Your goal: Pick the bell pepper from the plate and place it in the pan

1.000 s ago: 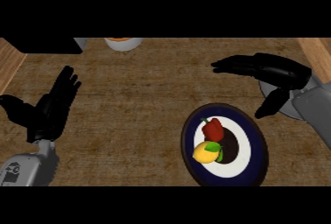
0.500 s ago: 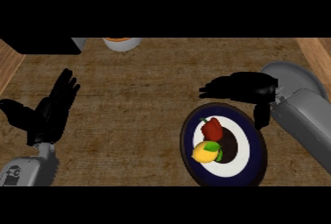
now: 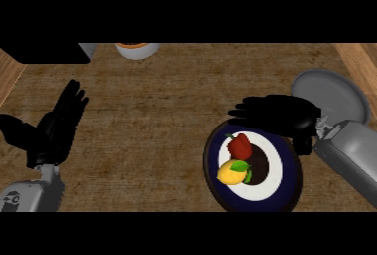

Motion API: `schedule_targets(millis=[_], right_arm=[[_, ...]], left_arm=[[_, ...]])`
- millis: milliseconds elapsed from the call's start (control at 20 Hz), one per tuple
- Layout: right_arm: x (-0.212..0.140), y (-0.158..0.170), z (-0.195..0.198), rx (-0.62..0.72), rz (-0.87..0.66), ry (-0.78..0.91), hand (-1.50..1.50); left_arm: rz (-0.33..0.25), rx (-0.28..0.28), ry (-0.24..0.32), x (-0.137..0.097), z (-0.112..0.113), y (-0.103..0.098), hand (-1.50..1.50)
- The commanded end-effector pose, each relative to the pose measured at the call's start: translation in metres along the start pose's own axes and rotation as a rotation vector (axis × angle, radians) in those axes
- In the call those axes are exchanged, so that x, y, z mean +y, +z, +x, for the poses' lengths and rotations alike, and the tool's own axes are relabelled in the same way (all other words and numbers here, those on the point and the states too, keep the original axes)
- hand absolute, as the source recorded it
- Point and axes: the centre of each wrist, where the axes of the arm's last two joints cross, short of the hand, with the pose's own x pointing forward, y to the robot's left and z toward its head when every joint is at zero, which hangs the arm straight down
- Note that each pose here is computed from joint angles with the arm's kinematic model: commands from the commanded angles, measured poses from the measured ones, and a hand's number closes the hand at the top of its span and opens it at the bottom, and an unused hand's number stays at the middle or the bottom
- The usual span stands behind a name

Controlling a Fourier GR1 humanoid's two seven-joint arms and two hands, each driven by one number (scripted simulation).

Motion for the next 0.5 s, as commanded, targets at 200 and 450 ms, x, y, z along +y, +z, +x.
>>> schedule_targets(millis=[200, 450], right_arm=[[0.003, -0.018, 0.034, 0.029, -0.056, 0.016, -1.50], [0.025, -0.027, 0.043, 0.049, -0.017, 0.040, -1.50]], left_arm=[[-0.011, -0.007, 0.009, 0.004, 0.012, -0.002, 0.00], [0.009, -0.012, -0.012, 0.002, 0.015, 0.002, 0.00]])
